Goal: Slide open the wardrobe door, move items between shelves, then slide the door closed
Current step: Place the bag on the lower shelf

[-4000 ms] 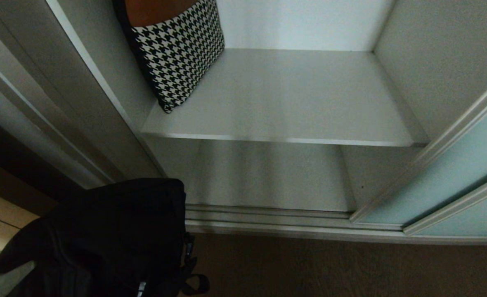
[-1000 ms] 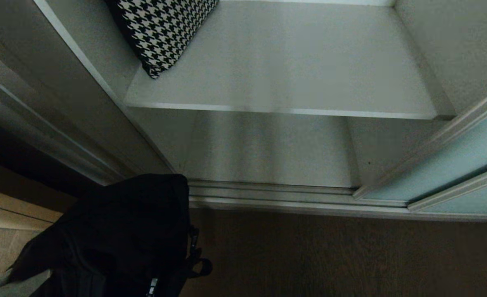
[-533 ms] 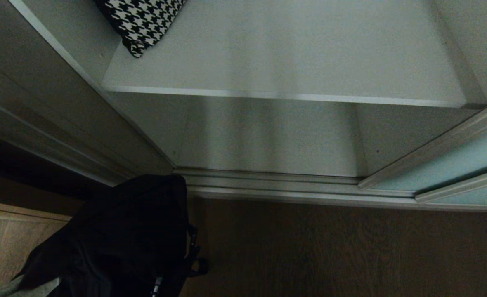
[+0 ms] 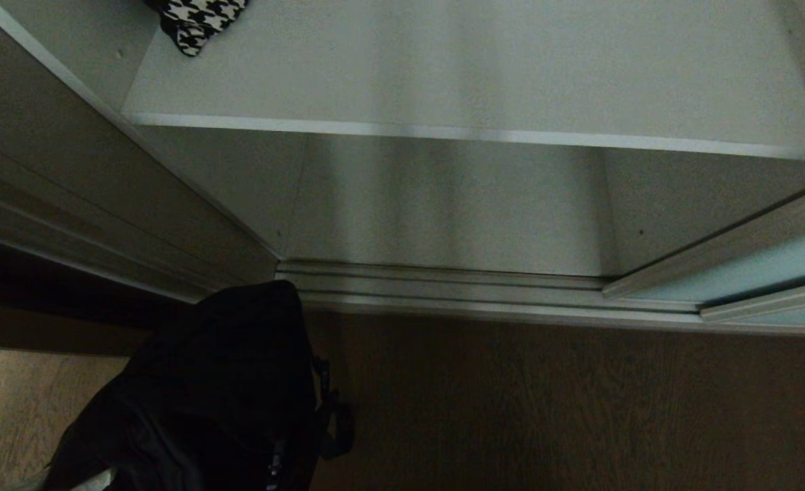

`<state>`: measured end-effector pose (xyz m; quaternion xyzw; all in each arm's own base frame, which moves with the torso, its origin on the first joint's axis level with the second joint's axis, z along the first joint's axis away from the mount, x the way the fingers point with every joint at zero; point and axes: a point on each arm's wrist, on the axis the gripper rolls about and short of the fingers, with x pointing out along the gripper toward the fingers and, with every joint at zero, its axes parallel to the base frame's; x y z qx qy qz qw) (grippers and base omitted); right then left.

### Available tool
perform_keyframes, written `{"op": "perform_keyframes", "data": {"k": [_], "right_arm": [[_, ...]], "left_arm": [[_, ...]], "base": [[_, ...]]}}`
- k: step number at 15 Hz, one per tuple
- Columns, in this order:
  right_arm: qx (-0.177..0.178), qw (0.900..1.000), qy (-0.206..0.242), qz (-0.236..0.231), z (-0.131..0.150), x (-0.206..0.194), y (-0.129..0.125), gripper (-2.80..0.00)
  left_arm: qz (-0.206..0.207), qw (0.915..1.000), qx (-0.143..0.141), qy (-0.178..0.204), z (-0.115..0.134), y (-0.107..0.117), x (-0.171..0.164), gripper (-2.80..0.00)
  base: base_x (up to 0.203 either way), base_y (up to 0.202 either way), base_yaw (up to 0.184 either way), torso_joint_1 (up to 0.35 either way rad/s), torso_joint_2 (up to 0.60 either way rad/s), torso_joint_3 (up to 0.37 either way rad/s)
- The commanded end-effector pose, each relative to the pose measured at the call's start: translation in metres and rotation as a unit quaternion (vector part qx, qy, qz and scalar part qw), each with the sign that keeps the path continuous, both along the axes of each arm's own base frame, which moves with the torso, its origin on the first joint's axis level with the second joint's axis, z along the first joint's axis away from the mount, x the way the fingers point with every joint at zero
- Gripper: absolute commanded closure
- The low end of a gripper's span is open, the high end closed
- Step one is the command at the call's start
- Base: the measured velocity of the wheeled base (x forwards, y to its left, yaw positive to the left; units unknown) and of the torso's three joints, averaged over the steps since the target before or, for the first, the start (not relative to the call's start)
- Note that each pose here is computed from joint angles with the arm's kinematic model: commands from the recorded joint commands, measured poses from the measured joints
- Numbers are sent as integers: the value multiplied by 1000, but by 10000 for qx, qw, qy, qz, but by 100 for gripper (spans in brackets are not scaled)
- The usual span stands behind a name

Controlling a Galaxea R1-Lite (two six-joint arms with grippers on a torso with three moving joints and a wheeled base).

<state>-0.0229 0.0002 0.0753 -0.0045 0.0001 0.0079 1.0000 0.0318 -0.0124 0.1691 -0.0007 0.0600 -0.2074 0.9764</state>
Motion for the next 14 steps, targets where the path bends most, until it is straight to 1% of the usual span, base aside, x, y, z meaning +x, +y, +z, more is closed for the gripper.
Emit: {"op": "perform_keyframes", "data": {"k": [1, 2, 3, 5, 6, 8, 10, 12, 14], "right_arm": [[-1, 10000, 2, 6, 0, 0, 0, 0], [-1, 10000, -1, -2, 0, 0, 0, 0], [-1, 10000, 4, 4, 0, 0, 0, 0], [-1, 10000, -1, 4, 0, 0, 0, 0], [-1, 10000, -1, 6, 0, 0, 0, 0], [-1, 10000, 1, 2, 0, 0, 0, 0], [-1, 10000, -1, 1, 0, 0, 0, 0], [-1, 10000, -1, -1, 0, 0, 0, 0], [-1, 10000, -1, 5, 0, 0, 0, 0]], "left_arm": [[-262, 9995, -89, -175, 1, 1, -8, 0], [-302, 9993, -96, -194, -2, 2, -12, 0], [-304, 9995, -65, -81, -5, 2, -13, 0], [-310, 9985, 71, 450, -10, -1, 0, 0], [-327, 9973, 129, 650, -10, -4, 7, 0], [-356, 9951, 181, 905, -7, -10, 30, 0], [-336, 9941, 132, 1020, -3, -19, 61, 0], [-304, 9941, 39, 1039, -3, -28, 92, 0], [-294, 9953, -115, 919, -5, -38, 122, 0]], "base": [[0, 0, 0, 0, 0, 0], [0, 0, 0, 0, 0, 0], [0, 0, 0, 0, 0, 0], [0, 0, 0, 0, 0, 0], [0, 0, 0, 0, 0, 0], [0, 0, 0, 0, 0, 0], [0, 0, 0, 0, 0, 0], [0, 0, 0, 0, 0, 0], [0, 0, 0, 0, 0, 0]]}}
